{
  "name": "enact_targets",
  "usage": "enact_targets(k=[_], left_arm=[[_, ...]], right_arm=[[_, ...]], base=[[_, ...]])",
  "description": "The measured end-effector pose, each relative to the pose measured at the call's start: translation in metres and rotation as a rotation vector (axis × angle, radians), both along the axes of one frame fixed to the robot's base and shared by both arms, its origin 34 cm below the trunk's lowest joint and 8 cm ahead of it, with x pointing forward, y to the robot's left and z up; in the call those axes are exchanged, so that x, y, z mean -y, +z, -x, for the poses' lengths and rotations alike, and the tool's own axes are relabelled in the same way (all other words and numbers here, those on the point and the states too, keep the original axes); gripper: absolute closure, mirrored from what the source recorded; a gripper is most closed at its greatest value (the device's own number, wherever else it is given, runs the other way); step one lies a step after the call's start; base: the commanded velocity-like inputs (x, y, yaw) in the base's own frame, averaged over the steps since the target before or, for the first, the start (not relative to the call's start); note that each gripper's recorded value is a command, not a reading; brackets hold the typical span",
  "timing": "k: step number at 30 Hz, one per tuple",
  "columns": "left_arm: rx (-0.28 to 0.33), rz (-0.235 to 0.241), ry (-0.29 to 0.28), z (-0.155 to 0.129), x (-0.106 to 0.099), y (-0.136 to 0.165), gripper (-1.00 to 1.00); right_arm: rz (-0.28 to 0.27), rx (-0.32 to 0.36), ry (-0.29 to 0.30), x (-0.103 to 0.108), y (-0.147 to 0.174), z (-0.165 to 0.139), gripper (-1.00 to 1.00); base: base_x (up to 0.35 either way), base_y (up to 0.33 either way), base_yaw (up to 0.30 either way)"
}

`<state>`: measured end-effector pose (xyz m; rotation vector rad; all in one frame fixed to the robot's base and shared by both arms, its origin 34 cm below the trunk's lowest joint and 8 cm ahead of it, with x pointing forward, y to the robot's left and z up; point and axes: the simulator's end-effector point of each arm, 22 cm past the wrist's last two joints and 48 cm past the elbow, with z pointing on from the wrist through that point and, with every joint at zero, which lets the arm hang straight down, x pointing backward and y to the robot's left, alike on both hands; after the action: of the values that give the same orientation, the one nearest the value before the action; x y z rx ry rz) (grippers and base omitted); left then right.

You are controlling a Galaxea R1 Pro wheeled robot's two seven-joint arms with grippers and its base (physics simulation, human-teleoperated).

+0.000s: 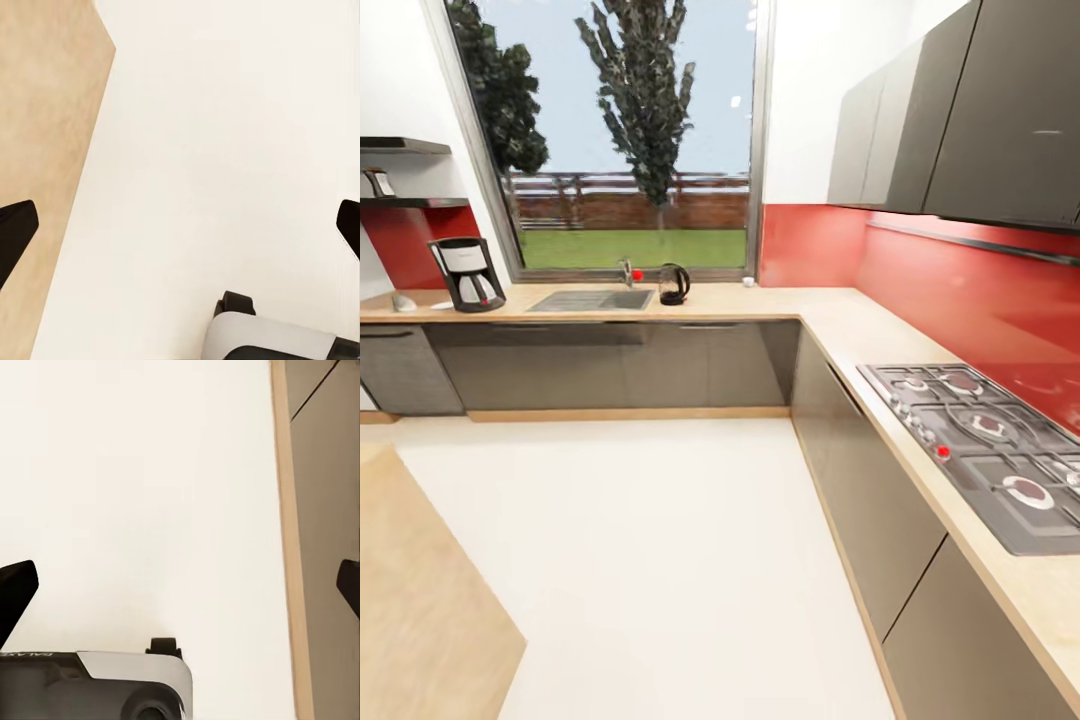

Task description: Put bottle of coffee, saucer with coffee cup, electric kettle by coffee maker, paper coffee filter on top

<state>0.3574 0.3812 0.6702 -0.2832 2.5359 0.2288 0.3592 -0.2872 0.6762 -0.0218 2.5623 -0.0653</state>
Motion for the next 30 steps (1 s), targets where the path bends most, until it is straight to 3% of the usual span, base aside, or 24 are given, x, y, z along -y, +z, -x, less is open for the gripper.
enact_targets(k=[15,30], left_arm=[[0.001,0.0,0.0,-0.0002,-0.0001,0.0002,-1.0],[0.001,0.0,0.001,0.0003,-0.0003,0.0001,-1.0]], right_arm=[[0.0,-0.001,0.001,-0.0004,-0.0004,0.0008,-1.0],[0.0,-0.001,0.001,-0.0004,-0.0003,0.0006,-1.0]], base=[[0.334,0.0,0.011],[0.334,0.0,0.188]])
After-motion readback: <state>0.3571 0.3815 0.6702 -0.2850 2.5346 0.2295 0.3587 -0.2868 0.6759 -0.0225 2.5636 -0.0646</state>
